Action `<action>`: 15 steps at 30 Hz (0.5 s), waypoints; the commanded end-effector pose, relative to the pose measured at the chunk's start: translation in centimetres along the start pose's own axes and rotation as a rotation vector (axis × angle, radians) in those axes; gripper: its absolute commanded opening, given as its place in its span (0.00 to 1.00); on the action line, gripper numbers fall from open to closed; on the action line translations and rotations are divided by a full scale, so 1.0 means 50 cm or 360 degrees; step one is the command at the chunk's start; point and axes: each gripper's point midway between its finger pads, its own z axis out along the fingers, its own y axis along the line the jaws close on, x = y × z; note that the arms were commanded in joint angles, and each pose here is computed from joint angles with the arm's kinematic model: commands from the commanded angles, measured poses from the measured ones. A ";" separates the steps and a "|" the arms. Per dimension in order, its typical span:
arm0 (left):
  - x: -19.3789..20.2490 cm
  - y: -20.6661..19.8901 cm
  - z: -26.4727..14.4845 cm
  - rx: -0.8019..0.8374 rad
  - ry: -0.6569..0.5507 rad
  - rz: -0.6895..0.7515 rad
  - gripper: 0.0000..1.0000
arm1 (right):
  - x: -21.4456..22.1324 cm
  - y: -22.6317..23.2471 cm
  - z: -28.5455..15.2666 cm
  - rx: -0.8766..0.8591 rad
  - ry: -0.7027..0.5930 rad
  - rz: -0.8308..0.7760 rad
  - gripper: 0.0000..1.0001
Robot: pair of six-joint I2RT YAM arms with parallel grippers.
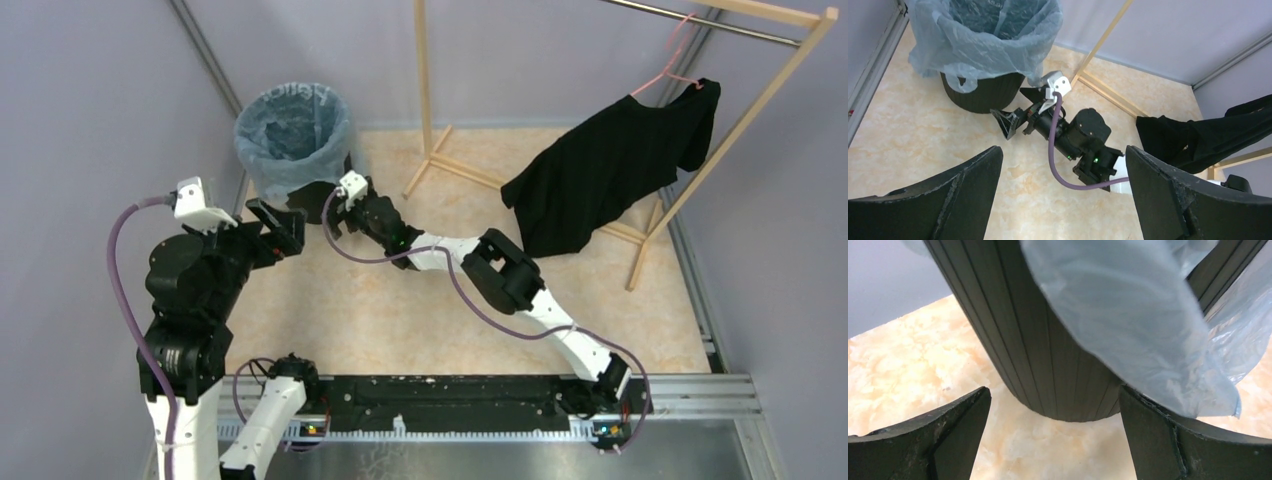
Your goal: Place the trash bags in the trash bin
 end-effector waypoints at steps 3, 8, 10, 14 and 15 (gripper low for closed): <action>-0.011 0.005 -0.020 -0.0028 -0.0029 0.0024 0.98 | -0.080 0.027 0.006 -0.0112 -0.0015 -0.0001 0.99; -0.011 -0.009 -0.008 0.0028 -0.0040 -0.0025 0.98 | -0.188 0.023 -0.107 -0.0122 0.0060 0.0068 0.99; -0.011 -0.025 -0.004 0.0097 -0.0046 -0.0062 0.98 | -0.201 0.024 -0.178 -0.0163 0.0107 0.0061 0.99; 0.004 -0.041 0.014 0.0184 -0.0031 -0.0134 0.98 | -0.202 0.019 -0.332 -0.0202 0.0245 0.0111 0.99; 0.008 -0.041 0.019 0.0192 -0.0030 -0.0151 0.98 | -0.196 0.015 -0.367 -0.0189 0.0299 0.0137 0.99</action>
